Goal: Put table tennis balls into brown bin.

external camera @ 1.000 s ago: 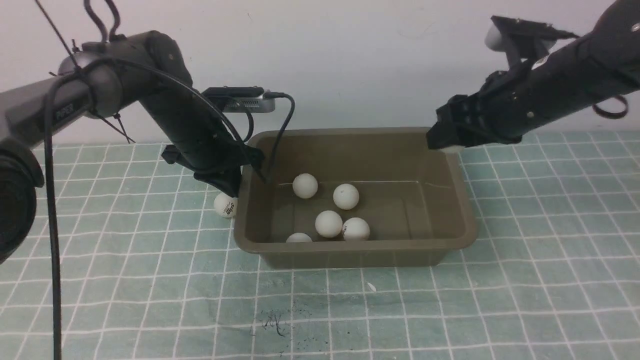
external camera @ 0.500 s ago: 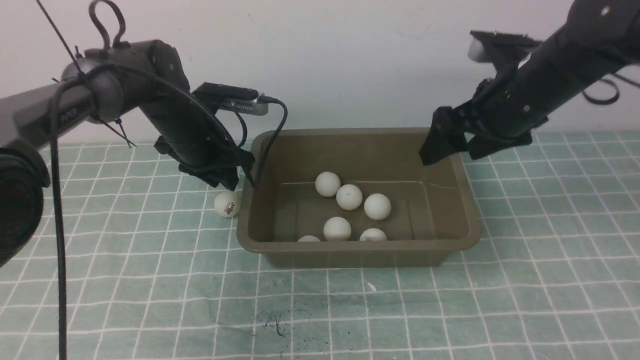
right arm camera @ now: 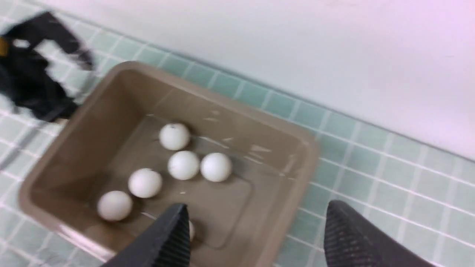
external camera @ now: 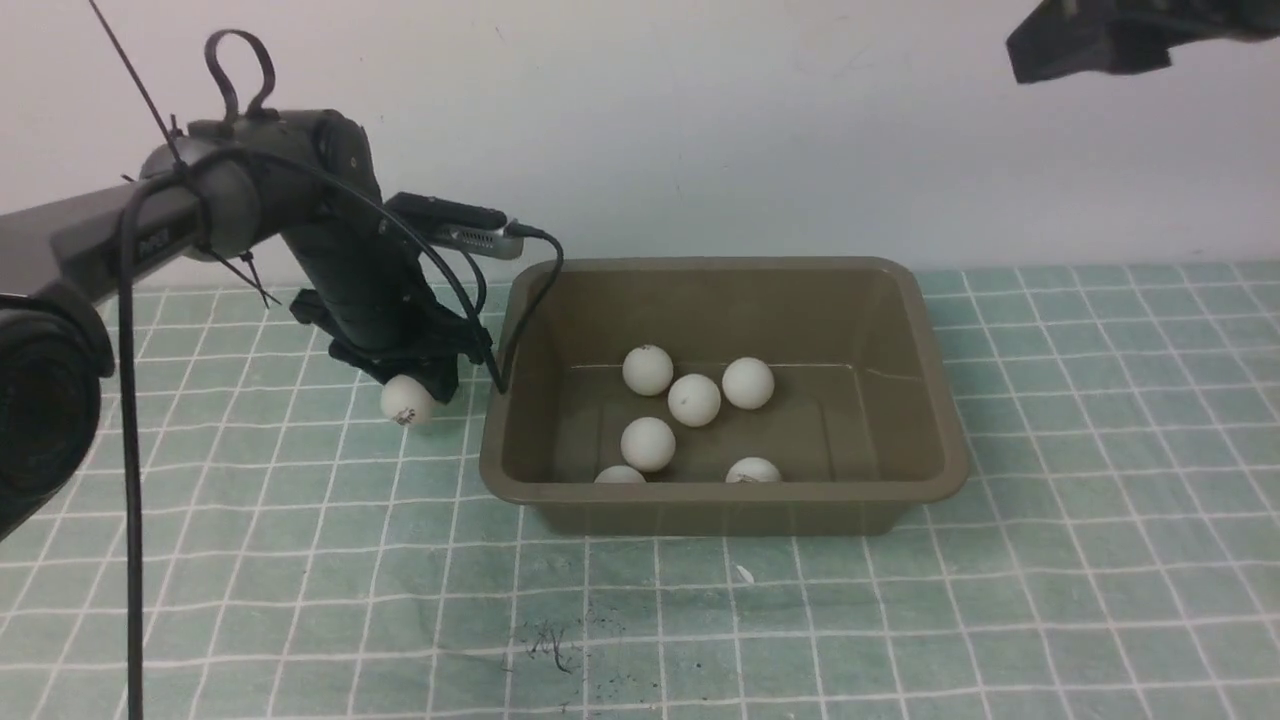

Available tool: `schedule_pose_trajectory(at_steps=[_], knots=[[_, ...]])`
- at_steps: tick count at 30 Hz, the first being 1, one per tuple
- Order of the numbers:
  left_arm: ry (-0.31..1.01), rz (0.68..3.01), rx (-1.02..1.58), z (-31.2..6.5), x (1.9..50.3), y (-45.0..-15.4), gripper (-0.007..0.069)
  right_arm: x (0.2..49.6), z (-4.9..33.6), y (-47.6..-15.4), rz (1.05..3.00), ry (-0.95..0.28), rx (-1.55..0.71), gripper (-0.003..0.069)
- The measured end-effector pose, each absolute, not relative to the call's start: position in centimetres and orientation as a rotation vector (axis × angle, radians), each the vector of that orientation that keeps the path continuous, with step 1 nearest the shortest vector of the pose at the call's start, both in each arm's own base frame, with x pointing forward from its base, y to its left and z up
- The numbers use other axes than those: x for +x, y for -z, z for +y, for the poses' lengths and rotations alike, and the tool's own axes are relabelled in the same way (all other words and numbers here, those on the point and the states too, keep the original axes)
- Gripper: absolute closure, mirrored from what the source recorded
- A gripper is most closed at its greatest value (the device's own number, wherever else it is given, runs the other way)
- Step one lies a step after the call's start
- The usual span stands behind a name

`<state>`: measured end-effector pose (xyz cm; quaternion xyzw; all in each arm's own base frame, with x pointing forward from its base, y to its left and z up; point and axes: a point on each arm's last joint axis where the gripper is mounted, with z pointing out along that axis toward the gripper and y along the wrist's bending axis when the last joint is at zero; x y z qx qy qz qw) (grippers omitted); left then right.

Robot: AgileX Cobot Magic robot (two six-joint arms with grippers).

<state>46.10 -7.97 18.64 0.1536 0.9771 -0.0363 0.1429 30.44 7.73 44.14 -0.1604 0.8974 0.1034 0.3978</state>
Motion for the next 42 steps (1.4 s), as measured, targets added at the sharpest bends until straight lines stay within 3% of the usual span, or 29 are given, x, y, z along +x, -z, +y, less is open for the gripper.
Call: schedule_pose_trajectory(at_steps=[4,5,8,9,12,14,19,22,24,26,28,29,32,35,41,42], knots=[[0.117,2.733,0.435,-8.0,44.8,-23.8,0.0312,30.2,7.5,-44.1,2.297,-0.231,-0.401,0.0225],[0.189,2.678,0.420,-8.5,44.0,-26.4,0.0312,30.0,7.4,-44.0,2.313,-0.225,-0.401,0.0225],[0.282,2.618,0.456,-9.9,43.0,-28.5,0.0312,29.8,7.3,-44.1,2.321,-0.227,-0.399,0.0225],[0.380,2.547,0.558,-12.1,42.2,-29.8,0.0312,29.5,7.3,-44.3,2.322,-0.230,-0.396,0.0230],[0.492,2.496,0.687,-15.7,41.5,-29.3,0.0312,28.4,7.1,-45.2,2.295,-0.230,-0.390,0.0267],[0.538,2.505,0.729,-18.2,41.7,-27.2,0.0305,26.3,6.6,-46.7,2.256,-0.230,-0.389,0.0350],[0.551,2.558,0.692,-19.5,42.4,-24.0,0.0132,17.7,4.7,-50.7,2.072,-0.227,-0.325,0.0618],[0.556,2.565,0.655,-19.3,42.4,-25.0,0.0101,13.4,3.8,-50.7,1.966,-0.233,-0.294,0.0657],[0.551,2.561,0.617,-18.8,42.1,-27.1,0.0144,10.2,3.0,-50.1,1.851,-0.224,-0.264,0.0666],[0.535,2.553,0.594,-17.9,41.5,-29.5,0.0245,7.7,2.1,-47.9,1.776,-0.204,-0.208,0.0671],[0.484,2.507,0.562,-15.5,39.6,-34.4,0.0512,4.6,0.7,-43.8,1.667,-0.182,-0.095,0.0671],[0.480,2.511,0.561,-15.4,39.6,-34.4,0.0512,4.4,0.6,-43.5,1.660,-0.181,-0.087,0.0671],[0.445,2.427,0.518,-12.9,36.3,-39.2,0.0616,2.3,-0.6,-38.3,1.567,-0.159,0.018,0.0672],[0.438,2.383,0.511,-11.9,33.1,-41.2,0.0630,1.5,-1.2,-34.3,1.519,-0.140,0.083,0.0672],[0.451,2.272,0.457,-9.8,25.5,-42.0,0.0630,2.0,-1.5,-30.3,1.478,-0.150,0.148,0.0672],[0.451,2.204,0.419,-8.8,22.3,-41.6,0.0630,2.3,-1.5,-29.9,1.478,-0.154,0.157,0.0673]])
